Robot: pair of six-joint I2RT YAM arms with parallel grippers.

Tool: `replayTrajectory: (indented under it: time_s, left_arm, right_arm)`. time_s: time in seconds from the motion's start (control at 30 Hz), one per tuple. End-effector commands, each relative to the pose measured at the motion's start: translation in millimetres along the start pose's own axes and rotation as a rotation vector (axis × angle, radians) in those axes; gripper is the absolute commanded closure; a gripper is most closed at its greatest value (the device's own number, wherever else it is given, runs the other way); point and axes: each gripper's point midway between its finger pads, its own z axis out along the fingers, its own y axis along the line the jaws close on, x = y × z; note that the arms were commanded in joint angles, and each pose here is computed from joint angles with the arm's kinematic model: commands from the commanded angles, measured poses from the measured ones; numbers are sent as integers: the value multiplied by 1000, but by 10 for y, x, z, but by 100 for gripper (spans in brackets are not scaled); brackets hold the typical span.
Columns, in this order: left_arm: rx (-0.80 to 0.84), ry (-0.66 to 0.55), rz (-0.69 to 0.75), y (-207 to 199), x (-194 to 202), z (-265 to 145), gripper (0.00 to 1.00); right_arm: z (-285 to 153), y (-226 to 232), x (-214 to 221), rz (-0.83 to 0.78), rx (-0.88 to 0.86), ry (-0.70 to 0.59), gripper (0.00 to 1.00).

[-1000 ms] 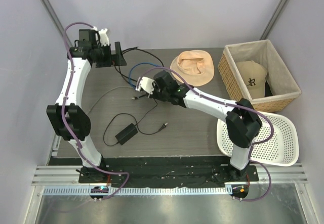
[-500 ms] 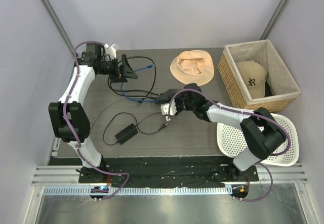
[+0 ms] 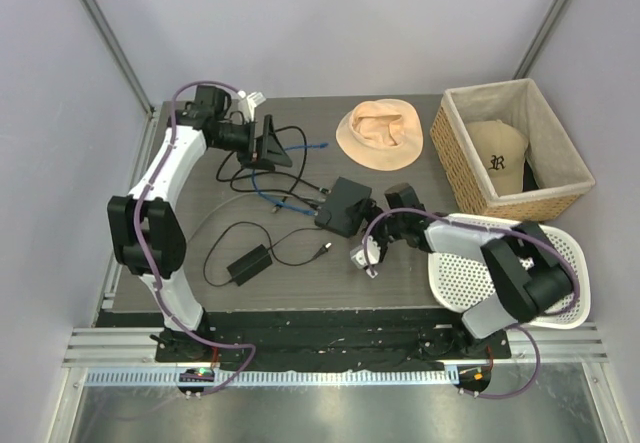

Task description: Pull the plug from the switch port

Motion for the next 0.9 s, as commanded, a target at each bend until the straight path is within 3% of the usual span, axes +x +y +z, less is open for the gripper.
replayTrajectory:
  time_s: [0.0, 0.03, 0.07, 0.23, 0.27, 0.37, 0.4, 0.43, 0.5, 0.57, 0.67, 0.87]
  left_arm:
    - [73, 46, 64, -329, -35, 23, 10]
    - [77, 55, 62, -365, -73, 41, 10]
    - [39, 56, 54, -338, -99, 79, 10]
    - [-134, -4, 61, 71, -394, 135, 11]
    - [-151, -8, 60, 128, -438, 128, 12]
    - [-198, -45, 27, 427, -650, 80, 12]
    - [-208, -56, 47, 468, -747, 40, 12]
    - [-238, -61, 46, 615, -799, -12, 12]
    - [-311, -51, 38, 953, -907, -26, 13]
    - [-365, -52, -3, 1376, -960, -90, 14]
    - [-322, -109, -6, 1427, -1116, -279, 13]
    - [-34, -71, -43, 671, -875, -259, 12]
  right_arm:
    - [-359, 26, -51, -10, 12, -2, 14]
    - [-416, -20, -40, -7, 20, 1, 14]
    - [-511, -84, -21, 23, 40, 13, 1]
    - [-723, -546, 166, 282, 157, 73, 0]
    - [-737, -591, 210, 449, 191, 81, 0]
    - [-844, -1076, 584, 682, 397, 189, 0]
    - [-736, -1043, 659, 864, 406, 188, 0]
    - [-828, -1351, 745, 937, 470, 181, 2]
    - [-787, -1422, 852, 1218, 519, 186, 4]
    - [-720, -1527, 921, 1356, 513, 180, 5]
    - [-646, -1645, 938, 1566, 551, 133, 5]
    - [-601, -1536, 814, 1771, 547, 95, 6]
